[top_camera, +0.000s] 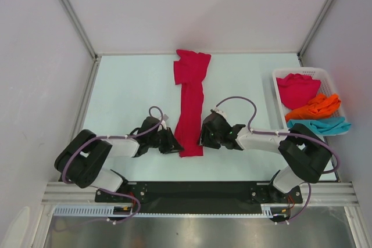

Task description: Fold and stack the t-shirts

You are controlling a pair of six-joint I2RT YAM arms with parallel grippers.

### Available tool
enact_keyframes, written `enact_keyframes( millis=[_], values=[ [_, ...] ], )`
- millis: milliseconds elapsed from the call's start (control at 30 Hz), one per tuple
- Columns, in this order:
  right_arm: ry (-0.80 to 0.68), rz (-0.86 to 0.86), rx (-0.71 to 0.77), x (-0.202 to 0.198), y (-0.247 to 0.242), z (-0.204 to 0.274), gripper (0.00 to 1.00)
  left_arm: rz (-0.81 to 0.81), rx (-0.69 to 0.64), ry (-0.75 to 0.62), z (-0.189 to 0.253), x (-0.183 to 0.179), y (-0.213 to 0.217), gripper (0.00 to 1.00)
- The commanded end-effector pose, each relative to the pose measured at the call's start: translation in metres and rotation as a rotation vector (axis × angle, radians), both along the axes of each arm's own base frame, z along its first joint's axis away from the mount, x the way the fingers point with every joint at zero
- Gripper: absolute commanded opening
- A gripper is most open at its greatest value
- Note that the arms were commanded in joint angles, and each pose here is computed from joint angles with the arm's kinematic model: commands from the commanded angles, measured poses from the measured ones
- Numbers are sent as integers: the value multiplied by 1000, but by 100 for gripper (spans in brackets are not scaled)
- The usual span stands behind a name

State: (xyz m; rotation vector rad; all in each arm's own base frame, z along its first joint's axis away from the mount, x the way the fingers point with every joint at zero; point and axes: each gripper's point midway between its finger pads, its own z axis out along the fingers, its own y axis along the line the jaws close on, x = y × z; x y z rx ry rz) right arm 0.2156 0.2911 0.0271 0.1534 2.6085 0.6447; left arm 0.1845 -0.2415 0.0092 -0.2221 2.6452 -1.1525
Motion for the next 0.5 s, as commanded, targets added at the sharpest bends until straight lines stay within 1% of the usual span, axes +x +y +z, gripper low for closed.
enact_keyframes(
  millis=[0, 67, 100, 267, 467],
  values=[
    [19, -4, -8, -1, -2, -10, 48, -17, 232, 205, -48, -49, 41, 18],
    [26, 1, -2, -3, 0, -12, 47, -21, 237, 207, -49, -49, 41, 17],
    [24, 0, 2, -3, 0, -11, 47, -21, 241, 210, -51, -49, 41, 14],
    [29, 13, 25, -7, 5, -9, 45, -22, 251, 207, -52, -47, 41, 14],
    [64, 30, 27, -31, 4, -15, 45, -26, 261, 212, -55, -47, 42, 14]
  ],
)
